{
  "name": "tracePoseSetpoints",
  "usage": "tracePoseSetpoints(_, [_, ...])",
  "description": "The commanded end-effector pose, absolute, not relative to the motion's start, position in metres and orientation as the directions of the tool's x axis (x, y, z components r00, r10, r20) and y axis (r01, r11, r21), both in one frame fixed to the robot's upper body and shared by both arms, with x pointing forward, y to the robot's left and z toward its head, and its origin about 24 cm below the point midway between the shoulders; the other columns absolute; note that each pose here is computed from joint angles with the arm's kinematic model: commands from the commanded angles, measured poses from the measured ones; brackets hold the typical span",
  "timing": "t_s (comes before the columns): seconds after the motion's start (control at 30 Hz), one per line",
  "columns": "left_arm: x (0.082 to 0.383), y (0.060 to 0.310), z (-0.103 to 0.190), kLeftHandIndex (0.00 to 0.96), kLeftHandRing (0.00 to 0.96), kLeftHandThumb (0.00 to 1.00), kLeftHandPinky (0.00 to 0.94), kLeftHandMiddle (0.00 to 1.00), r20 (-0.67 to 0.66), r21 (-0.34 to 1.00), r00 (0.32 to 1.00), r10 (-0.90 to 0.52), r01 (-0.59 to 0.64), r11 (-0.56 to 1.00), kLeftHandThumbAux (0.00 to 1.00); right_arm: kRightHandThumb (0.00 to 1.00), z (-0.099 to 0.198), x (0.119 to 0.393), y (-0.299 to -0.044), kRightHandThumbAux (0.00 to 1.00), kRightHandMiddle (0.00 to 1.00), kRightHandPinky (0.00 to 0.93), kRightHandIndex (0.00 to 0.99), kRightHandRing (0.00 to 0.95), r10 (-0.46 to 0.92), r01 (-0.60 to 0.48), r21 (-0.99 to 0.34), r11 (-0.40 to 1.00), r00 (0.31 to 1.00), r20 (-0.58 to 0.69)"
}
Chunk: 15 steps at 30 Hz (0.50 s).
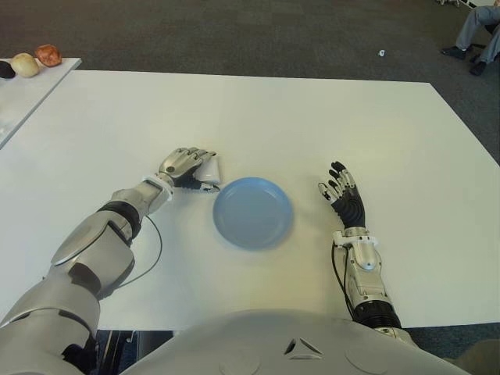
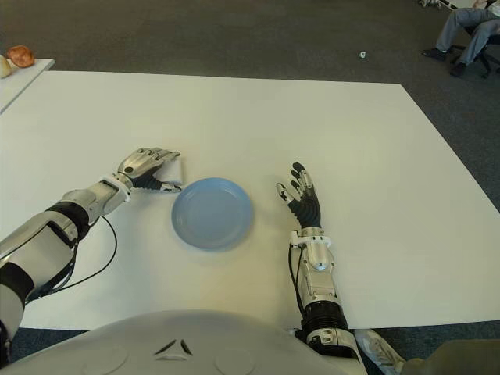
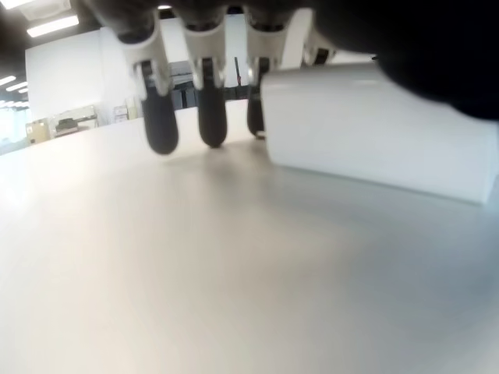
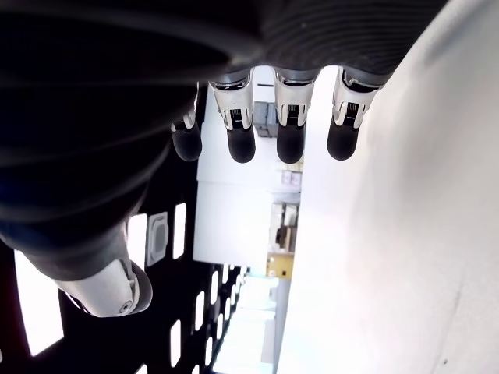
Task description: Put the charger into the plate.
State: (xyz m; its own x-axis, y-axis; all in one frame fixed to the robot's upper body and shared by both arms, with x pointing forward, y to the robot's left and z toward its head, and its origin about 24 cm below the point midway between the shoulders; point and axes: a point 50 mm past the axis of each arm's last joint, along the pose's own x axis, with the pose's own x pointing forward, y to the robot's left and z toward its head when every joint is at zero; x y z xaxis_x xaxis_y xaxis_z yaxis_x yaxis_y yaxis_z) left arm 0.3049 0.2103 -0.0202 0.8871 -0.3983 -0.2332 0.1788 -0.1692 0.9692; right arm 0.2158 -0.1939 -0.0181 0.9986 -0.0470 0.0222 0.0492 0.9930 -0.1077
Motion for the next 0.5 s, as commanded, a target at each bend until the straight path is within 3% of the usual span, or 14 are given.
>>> tracePoseSetpoints(0.03, [0.2846, 0.2235, -0.0428, 0.211, 0.433, 0.614, 0.45, 0.422, -0.422, 0.906, 0.839, -0.344, 0.372, -0.202, 0.362, 0.003, -0.0343, 0.2043, -0.1965, 0.661, 0.097, 0.073, 0.048, 0.075, -0.065, 0.059, -0.083, 0.995, 0.996, -0.065])
tracePoseSetpoints(0.2, [0.2869, 0.2236, -0.0406, 0.324, 0.557, 0.686, 0.556, 0.555, -0.445, 0.895, 0.832, -0.33, 0.429, -0.126, 0.403, 0.004, -0.034, 0.2044, -0.1968, 0.656, 0.097, 0.074, 0.05, 0.076, -0.068, 0.063, -0.087, 0.994, 0.996, -0.06])
tracePoseSetpoints(0.5, [0.2907, 0.223, -0.0388, 0.412, 0.625, 0.758, 0.618, 0.63, -0.471, 0.875, 0.83, -0.298, 0.483, -0.036, 0.442, 0.0, -0.0337, 0.2042, -0.1977, 0.652, 0.096, 0.07, 0.049, 0.074, -0.066, 0.061, -0.086, 0.994, 0.996, -0.06])
